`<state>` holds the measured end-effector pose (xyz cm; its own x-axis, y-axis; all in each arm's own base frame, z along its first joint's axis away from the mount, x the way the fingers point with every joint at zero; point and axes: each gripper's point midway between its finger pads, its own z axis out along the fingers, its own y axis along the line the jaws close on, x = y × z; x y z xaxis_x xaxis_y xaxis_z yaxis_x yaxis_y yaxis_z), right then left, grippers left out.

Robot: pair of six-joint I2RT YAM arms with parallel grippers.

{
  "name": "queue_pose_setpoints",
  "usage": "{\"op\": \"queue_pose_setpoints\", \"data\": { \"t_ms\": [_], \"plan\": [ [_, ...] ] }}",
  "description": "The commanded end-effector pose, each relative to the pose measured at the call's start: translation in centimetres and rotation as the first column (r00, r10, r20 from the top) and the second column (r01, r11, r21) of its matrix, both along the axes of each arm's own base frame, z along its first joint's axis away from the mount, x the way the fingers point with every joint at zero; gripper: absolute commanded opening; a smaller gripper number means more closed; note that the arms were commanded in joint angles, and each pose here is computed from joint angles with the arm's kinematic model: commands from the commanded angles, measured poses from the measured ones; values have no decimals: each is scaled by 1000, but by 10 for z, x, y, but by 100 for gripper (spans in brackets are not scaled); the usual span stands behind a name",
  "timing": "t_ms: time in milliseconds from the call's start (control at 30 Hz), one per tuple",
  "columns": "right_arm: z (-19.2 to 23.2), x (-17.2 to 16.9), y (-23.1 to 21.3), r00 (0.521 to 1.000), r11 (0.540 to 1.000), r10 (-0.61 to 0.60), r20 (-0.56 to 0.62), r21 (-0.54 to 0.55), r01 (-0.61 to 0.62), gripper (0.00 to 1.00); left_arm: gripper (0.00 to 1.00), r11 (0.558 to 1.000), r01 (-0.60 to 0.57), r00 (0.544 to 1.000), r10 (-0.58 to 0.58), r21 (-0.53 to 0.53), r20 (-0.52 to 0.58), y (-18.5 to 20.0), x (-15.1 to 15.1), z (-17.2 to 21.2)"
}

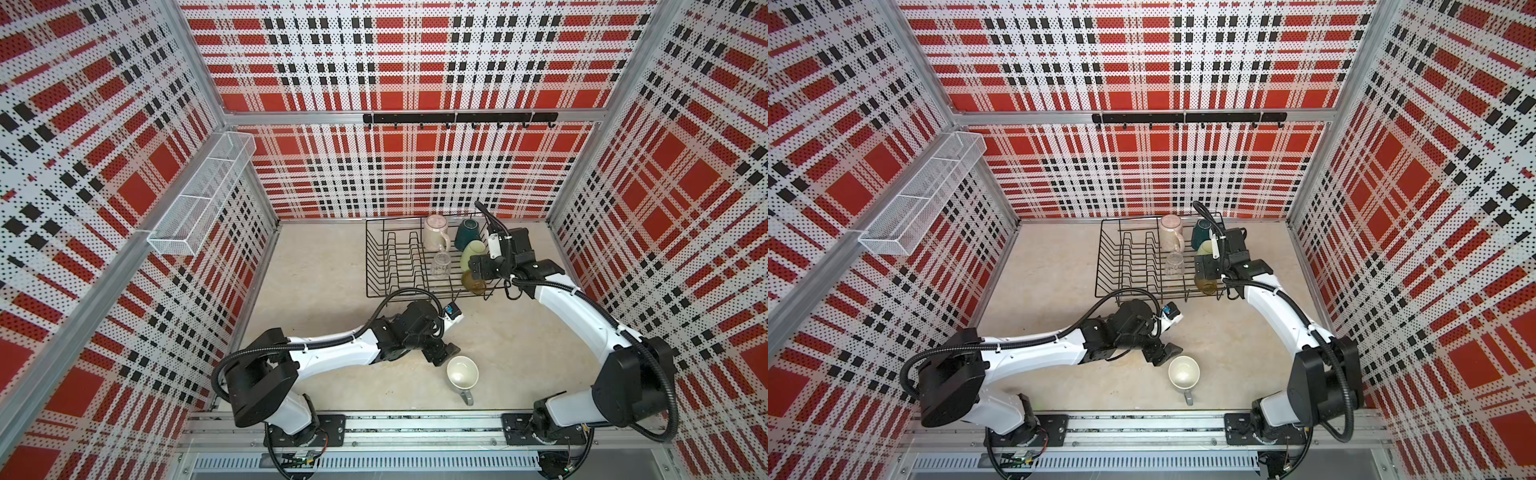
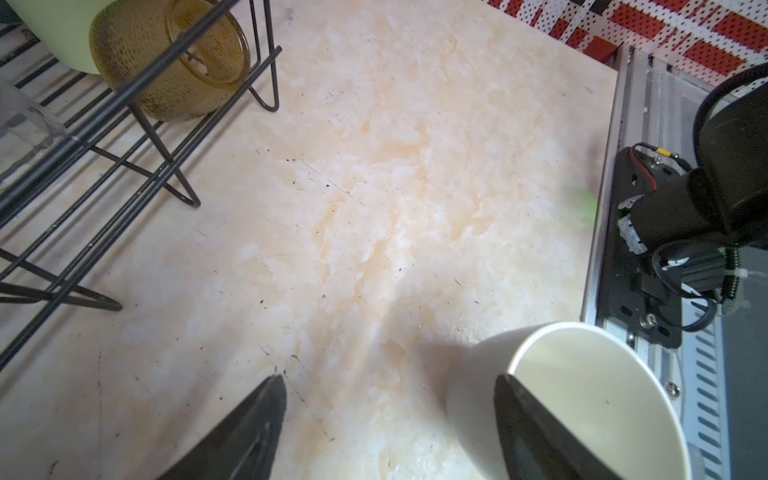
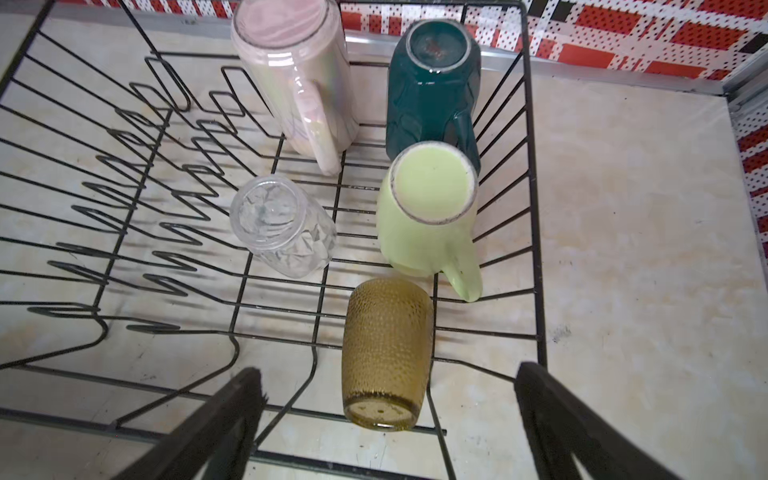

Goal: Load the cups into the dish rack
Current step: 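Lower the olive glass into the rack while the left gripper reaches for the cream mug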

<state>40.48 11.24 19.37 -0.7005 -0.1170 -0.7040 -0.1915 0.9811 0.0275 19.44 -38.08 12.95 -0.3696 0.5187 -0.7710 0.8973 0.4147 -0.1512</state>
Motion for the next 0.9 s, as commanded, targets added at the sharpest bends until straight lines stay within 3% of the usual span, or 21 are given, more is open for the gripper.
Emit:
{"op": "queue_pose_setpoints", "data": {
  "t_ms": [0,533,767,867],
  "plan": [
    [-26,-11,-2,989,998,24,-147,-46,-31,96,82,998,17,999,-16,-59,28,3,0,25],
    [-85,-13,1,910,991,31,-415,-102,-81,87,82,977,-102,990,118,-185,79,52,34,61],
    [-102,-18,3,881,990,42,-470,-101,-101,85,81,975,-115,989,131,-188,75,58,38,59],
    [-104,-15,0,880,988,27,-474,-121,-95,79,81,975,-118,988,134,-189,73,59,39,58]
  ]
}}
